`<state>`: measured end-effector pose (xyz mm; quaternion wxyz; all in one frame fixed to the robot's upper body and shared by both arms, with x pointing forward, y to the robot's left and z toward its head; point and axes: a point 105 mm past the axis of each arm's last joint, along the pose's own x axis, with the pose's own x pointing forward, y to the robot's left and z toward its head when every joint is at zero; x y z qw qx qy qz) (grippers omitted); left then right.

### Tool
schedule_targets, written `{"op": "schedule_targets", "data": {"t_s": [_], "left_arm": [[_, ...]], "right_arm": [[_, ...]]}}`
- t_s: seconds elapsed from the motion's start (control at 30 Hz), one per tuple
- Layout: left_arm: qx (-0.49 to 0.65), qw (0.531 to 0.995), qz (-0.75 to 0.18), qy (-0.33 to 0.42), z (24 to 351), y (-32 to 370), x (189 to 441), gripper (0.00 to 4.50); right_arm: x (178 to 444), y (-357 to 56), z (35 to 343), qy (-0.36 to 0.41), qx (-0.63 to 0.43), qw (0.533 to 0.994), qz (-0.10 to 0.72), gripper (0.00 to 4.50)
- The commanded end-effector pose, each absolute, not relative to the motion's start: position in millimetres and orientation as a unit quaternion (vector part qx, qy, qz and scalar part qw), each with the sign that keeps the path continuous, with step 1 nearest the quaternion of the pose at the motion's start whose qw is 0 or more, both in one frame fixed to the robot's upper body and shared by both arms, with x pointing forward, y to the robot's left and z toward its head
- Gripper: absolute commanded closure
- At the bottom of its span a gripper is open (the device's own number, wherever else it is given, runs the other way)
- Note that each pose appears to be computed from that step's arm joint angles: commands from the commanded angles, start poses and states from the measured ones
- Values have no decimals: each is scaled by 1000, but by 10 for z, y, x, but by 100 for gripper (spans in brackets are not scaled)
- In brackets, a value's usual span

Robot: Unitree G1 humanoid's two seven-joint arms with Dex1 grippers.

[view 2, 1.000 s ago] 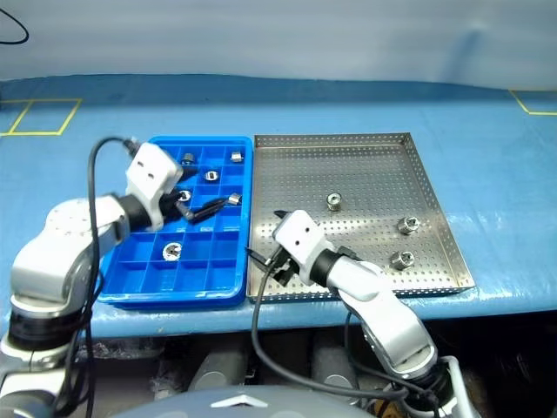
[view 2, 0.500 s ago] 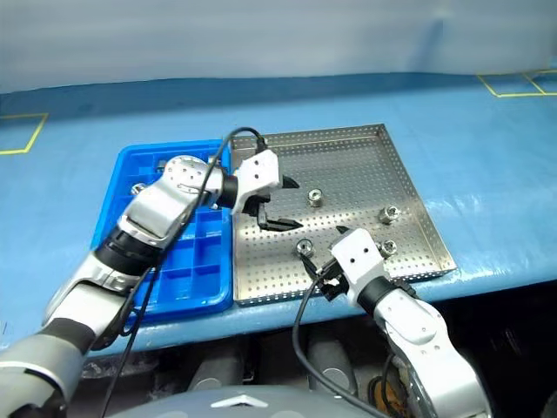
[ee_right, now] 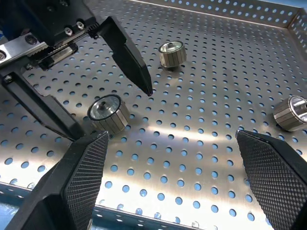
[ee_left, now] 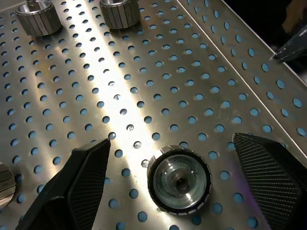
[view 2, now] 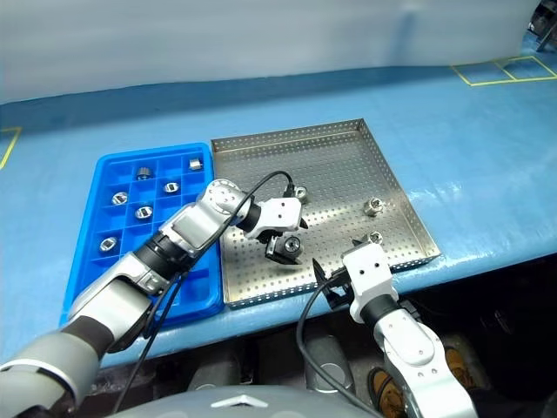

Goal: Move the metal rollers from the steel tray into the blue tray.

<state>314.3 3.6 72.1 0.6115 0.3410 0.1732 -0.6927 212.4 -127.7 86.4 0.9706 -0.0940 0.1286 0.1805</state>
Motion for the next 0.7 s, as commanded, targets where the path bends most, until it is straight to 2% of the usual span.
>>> {"op": "schedule_targets", "data": {"t_s": [0.03,0.23,0.33,0.47,0.53,0.57,0.7], "left_arm": [[363,596,-693,179,642,62,3128,2],[389,590,-679,198,537,133,3155,2],[375,599,-678,200,562,131,3160,60],[354,619,-676,185,674,94,3185,191],[323,652,-667,159,851,39,3244,258],[312,663,-664,151,909,25,3260,274],[257,729,-627,96,1309,44,3378,274]], "right_arm": [[2146,-1264,937,106,-94,974,179,0],[2183,-1240,966,97,-93,974,184,0],[2186,-1223,974,95,-94,973,189,0],[2184,-1201,970,97,-95,971,197,0],[2192,-1190,976,95,-97,970,202,0],[2194,-1187,979,95,-97,970,203,0],[2218,-1144,1007,89,-99,967,217,0]]}}
